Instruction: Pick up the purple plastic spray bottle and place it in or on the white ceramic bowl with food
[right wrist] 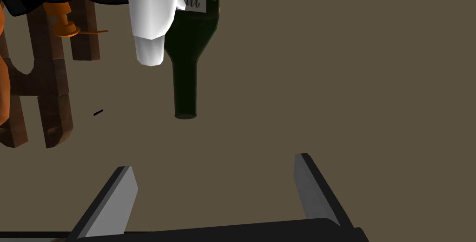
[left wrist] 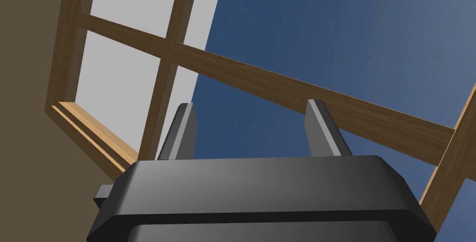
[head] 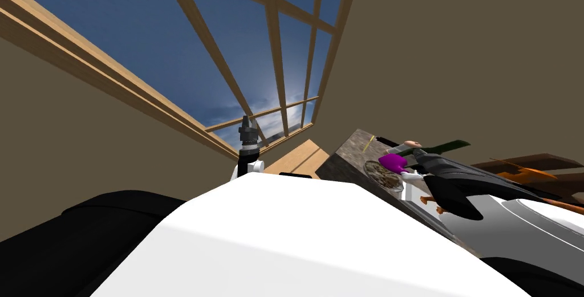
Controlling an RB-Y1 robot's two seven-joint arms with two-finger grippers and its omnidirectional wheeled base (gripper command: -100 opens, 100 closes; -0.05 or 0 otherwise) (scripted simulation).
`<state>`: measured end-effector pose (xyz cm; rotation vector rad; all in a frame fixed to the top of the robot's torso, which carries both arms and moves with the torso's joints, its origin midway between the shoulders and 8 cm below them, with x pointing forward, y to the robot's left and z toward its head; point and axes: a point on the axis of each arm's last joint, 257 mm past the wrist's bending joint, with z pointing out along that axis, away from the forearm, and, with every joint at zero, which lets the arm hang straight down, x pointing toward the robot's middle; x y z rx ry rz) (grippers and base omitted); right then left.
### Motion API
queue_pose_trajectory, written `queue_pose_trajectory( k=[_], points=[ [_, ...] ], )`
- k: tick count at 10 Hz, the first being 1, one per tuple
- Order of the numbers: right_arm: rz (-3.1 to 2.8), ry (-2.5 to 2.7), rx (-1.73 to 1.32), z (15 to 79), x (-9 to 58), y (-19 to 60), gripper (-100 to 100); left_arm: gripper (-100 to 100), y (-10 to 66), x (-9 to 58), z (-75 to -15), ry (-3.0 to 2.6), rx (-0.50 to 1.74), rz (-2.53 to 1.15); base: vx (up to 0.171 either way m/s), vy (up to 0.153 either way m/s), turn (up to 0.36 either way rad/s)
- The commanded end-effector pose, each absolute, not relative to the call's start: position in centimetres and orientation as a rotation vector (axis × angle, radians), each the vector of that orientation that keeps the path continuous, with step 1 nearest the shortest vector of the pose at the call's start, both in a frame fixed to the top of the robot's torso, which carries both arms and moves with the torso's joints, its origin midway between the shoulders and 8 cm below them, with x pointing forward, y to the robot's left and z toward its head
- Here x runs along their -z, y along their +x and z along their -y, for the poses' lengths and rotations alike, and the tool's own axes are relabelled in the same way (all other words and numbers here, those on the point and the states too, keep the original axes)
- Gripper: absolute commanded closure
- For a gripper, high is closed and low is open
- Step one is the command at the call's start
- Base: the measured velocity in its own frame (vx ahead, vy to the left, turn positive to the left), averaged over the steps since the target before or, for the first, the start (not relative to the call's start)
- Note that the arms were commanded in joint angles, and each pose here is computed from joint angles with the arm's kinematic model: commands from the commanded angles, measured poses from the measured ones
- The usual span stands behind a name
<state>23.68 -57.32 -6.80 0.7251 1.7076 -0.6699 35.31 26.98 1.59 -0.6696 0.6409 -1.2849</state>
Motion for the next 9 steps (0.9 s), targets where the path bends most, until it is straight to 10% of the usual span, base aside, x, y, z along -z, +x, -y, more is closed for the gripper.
queue_pose_trajectory(
  k=[1, 3, 4, 9],
  points=[
    [-1.687, 0.748, 0.663, 57.58, 6.29, 23.72, -100, 0, 35.31, -1.59, -26.98, -0.67, 1.285, -0.641, -0.054, 0.02, 0.147],
    [-1.687, 0.749, 0.665, 57.61, 6.29, 23.7, -100, 0, 35.31, -1.58, -26.99, -0.67, 1.285, -0.641, -0.01, 0.003, -0.003],
    [-1.685, 0.751, 0.663, 57.61, 6.29, 23.7, 0, 0, 35.31, -1.58, -26.99, -0.67, 1.285, -0.641, 0.0, 0.0, 0.0],
    [-1.685, 0.751, 0.663, 57.61, 6.29, 23.7, 0, 0, 35.31, -1.58, -26.99, -0.67, 1.285, -0.641, 0.0, 0.0, 0.0]
  ],
)
